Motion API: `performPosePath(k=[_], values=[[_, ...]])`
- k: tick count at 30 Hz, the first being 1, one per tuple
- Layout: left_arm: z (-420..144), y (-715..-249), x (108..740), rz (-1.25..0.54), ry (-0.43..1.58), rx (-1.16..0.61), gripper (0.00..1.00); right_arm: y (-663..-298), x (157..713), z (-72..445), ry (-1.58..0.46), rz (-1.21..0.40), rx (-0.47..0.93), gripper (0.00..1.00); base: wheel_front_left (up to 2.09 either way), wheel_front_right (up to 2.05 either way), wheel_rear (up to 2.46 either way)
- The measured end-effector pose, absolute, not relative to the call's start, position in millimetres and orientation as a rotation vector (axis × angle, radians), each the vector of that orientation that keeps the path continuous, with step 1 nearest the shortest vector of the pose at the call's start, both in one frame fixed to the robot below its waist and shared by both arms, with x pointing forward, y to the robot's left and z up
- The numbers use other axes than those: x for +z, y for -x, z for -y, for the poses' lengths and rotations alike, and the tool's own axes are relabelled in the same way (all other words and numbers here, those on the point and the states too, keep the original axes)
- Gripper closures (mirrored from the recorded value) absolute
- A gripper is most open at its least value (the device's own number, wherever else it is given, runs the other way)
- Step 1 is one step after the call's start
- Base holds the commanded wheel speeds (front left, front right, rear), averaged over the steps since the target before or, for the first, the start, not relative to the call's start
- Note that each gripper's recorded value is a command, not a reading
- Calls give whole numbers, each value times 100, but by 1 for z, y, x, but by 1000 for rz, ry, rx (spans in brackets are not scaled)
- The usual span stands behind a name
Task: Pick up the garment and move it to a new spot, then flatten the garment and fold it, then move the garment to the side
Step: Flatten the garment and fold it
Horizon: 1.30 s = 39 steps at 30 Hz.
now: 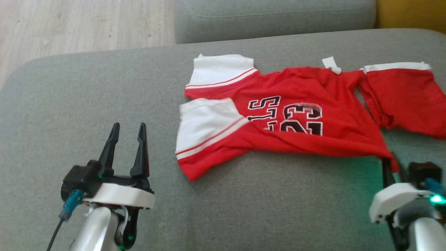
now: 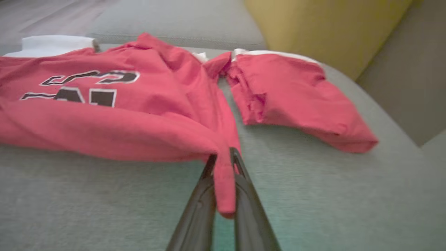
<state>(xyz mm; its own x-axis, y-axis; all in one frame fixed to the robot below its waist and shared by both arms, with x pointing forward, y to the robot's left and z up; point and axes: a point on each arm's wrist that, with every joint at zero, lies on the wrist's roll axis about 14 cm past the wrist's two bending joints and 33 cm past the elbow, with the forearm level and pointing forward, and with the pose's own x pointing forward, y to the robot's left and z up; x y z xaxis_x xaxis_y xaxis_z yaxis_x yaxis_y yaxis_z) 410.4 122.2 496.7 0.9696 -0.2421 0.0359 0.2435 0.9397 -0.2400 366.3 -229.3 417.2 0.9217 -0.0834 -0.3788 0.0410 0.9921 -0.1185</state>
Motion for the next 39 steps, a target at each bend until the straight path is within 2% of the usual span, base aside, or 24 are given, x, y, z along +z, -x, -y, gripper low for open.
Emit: performPosePath(k=[5,14,17,24,31,39], values=[[-120,-410,497,6,250,-256,0,-372,437,239,92,-325,-99,0,0,0,0],[-122,-410,485,-33,245,-249,0,-394,483,184,-117,-54,43,0,0,0,0],[-117,-415,479,-68,238,-266,0,-394,485,184,-148,-17,37,0,0,0,0],[-96,-438,466,-143,218,-324,0,-392,470,178,-183,-41,46,0,0,0,0],[-67,-463,449,-237,218,-392,0,-395,459,193,-179,-64,-1,0,0,0,0],[-44,-474,410,-414,164,-467,0,-399,445,199,-173,-97,-21,0,0,0,0]])
